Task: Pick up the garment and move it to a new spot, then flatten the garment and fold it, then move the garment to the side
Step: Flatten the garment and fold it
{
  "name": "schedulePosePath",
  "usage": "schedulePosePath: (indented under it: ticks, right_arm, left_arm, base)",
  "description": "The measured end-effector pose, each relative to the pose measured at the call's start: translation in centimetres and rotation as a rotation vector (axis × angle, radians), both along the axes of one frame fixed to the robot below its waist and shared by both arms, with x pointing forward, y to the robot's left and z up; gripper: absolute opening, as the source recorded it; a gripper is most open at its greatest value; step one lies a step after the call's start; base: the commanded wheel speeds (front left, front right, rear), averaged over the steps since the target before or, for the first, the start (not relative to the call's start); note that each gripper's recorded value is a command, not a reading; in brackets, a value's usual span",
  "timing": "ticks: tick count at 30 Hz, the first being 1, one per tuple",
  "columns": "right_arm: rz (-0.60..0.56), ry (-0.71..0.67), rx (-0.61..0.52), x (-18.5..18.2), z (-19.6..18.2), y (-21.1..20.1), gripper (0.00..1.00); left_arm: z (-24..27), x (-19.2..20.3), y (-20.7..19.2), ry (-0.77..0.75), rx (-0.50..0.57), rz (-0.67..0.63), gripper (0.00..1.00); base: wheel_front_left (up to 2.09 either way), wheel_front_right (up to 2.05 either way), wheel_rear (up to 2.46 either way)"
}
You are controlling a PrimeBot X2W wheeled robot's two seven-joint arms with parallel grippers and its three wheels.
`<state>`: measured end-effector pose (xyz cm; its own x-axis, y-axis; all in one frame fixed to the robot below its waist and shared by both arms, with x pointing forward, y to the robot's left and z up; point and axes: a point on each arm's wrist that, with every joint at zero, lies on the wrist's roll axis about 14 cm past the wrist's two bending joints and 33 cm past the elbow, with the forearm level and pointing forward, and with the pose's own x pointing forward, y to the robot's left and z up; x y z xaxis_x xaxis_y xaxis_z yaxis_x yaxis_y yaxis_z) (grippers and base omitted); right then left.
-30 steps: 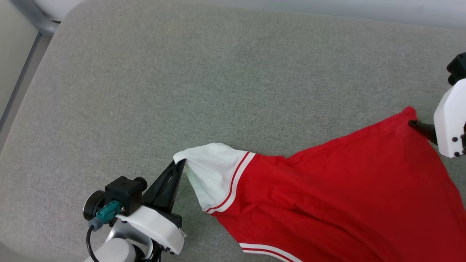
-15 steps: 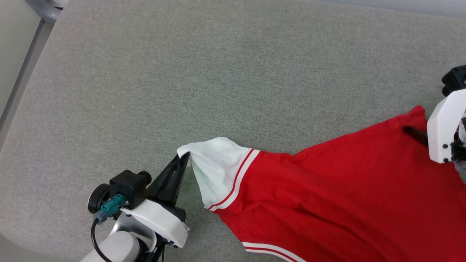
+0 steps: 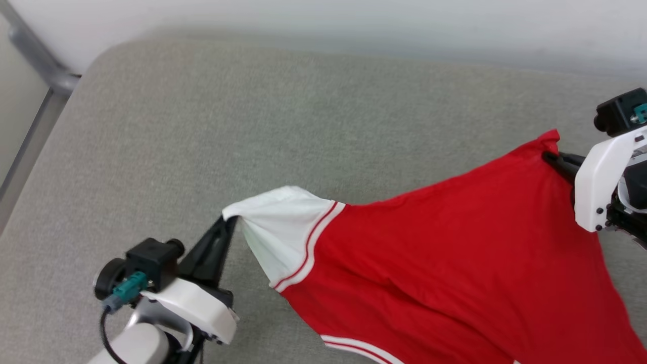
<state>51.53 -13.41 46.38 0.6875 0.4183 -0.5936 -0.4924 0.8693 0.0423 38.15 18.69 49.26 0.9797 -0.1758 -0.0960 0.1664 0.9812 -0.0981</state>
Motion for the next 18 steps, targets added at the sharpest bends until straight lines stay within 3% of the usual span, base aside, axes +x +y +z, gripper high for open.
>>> schedulePosePath:
  ticks: [18]
  right_arm:
    - [-0.091, -0.437, 0.128, -2.6, 14.0, -5.1, 0.00]
  left_arm:
    - [17.9, 5.2, -1.9, -0.458, 0.115, -0.142, 0.00]
  base:
    - [0.00, 0.00, 0.00]
